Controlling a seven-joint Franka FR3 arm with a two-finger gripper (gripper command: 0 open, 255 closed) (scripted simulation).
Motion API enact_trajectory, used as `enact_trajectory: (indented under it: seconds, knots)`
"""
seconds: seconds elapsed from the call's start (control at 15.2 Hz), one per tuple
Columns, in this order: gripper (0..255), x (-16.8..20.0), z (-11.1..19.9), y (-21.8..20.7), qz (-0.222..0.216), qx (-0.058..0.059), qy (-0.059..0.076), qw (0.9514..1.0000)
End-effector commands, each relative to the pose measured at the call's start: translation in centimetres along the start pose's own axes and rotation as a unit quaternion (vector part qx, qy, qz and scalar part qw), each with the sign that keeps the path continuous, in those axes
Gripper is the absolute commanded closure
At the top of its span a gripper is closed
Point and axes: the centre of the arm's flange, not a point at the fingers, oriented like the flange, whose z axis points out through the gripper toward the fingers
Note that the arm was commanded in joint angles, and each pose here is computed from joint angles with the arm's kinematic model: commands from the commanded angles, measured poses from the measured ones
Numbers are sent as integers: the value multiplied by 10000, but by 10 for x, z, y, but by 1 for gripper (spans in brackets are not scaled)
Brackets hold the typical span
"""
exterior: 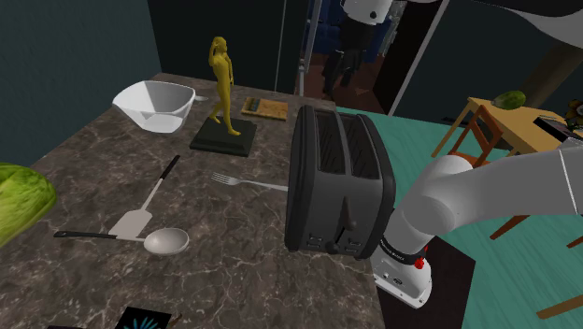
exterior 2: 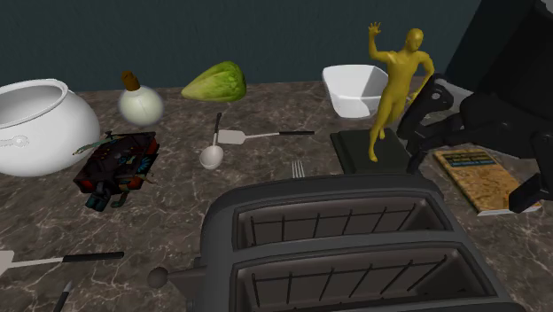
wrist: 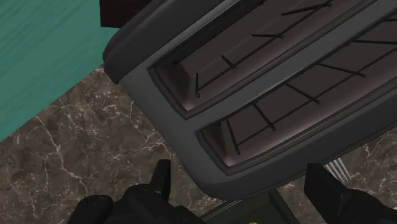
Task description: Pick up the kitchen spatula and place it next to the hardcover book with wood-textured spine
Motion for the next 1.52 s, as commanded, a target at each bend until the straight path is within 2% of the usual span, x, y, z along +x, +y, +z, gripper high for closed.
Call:
enact_trajectory:
  seconds: [0.0, 0.33, 0.73, 1.06, 1.45]
  knots:
    - [0, 0, 0, 0, 0, 0, 0, 10000]
    - [0, 6, 29, -61, 584, -48, -4, 9983]
    - [0, 22, 64, -132, 1283, -105, -10, 9917]
    - [0, 43, 94, -188, 1860, -152, -14, 9824]
    - [0, 76, 130, -252, 2544, -208, -19, 9669]
